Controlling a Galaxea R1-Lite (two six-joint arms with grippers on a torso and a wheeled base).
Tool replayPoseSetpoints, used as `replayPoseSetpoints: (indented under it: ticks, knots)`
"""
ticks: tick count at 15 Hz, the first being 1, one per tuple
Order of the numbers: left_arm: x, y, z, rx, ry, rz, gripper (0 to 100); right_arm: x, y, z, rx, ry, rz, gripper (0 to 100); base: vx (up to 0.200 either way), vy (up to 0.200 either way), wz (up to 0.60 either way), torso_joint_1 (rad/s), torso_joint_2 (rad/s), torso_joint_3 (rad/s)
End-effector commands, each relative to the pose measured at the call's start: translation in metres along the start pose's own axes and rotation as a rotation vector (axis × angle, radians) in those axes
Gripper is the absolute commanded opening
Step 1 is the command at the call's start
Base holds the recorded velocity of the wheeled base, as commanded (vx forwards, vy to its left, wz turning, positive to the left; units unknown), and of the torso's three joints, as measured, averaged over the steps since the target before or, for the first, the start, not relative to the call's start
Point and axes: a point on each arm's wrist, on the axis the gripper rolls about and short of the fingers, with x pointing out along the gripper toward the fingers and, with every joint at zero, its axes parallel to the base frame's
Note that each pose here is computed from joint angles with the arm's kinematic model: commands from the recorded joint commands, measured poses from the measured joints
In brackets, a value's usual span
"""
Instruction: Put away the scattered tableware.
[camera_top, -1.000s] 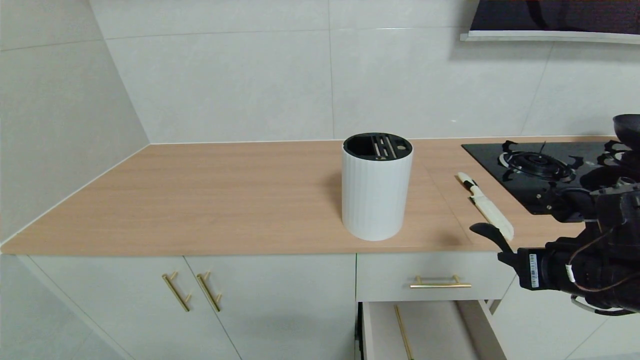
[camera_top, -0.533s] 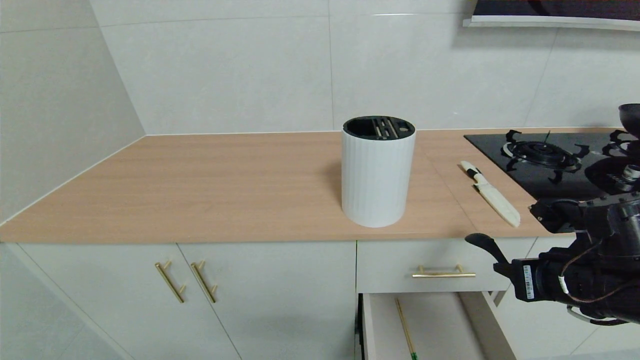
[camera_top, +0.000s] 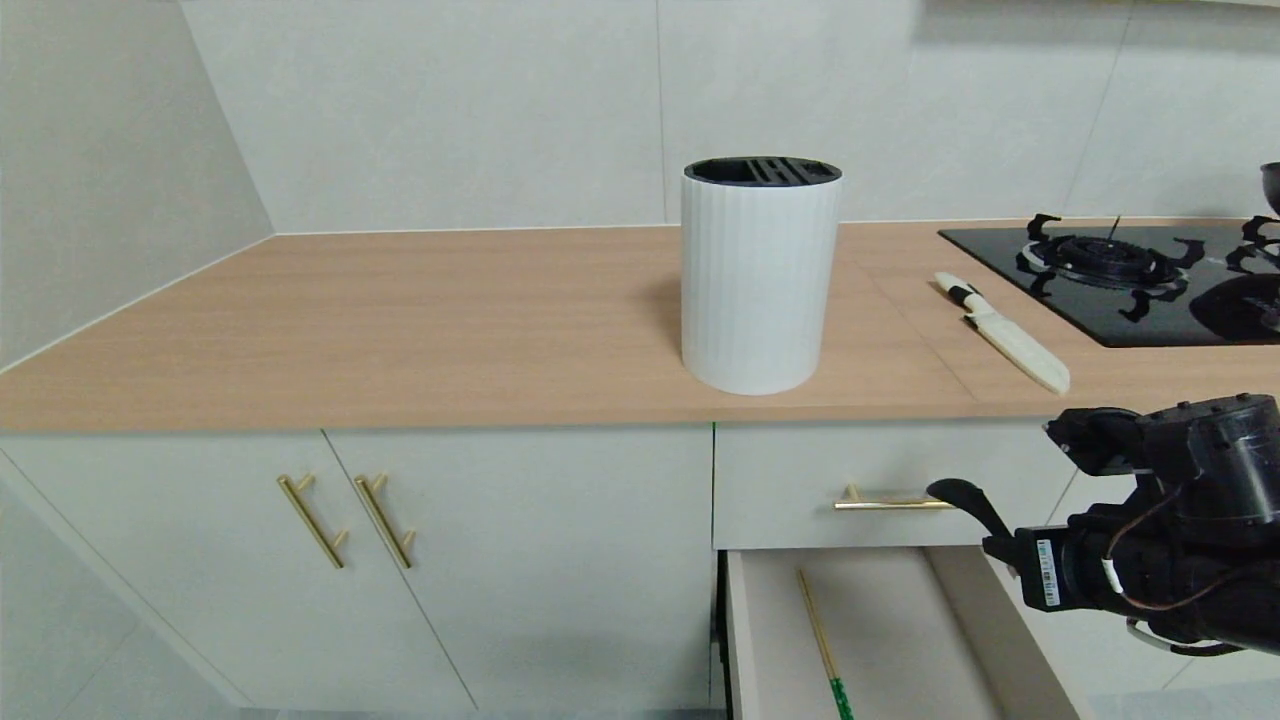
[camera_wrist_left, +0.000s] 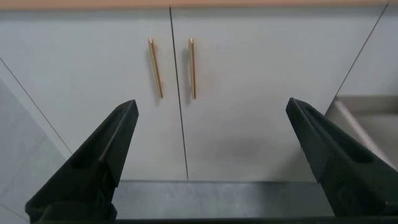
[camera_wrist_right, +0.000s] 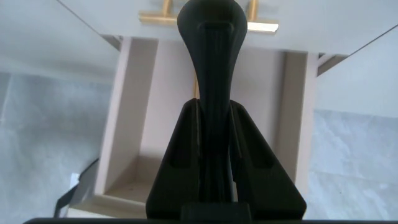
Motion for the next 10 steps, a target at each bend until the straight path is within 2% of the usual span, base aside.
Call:
replayPoseSetpoints:
  ticks: [1,10]
  knots:
    - [0.0000,0.0000,0.0001,0.000,-0.001,0.000,100,0.0027,-0.0001,-0.0011,-0.001,0.011,-0.003,0,0.000,0.000,0.00,-0.178,0.48,0.300]
    - [0.0000,0.0000,0.0000,0.000,0.000,0.000,100,0.0091,0.0001,-0.0040,-0.004,0.037,-0.009,0,0.000,0.000,0.00,-0.144,0.45,0.312]
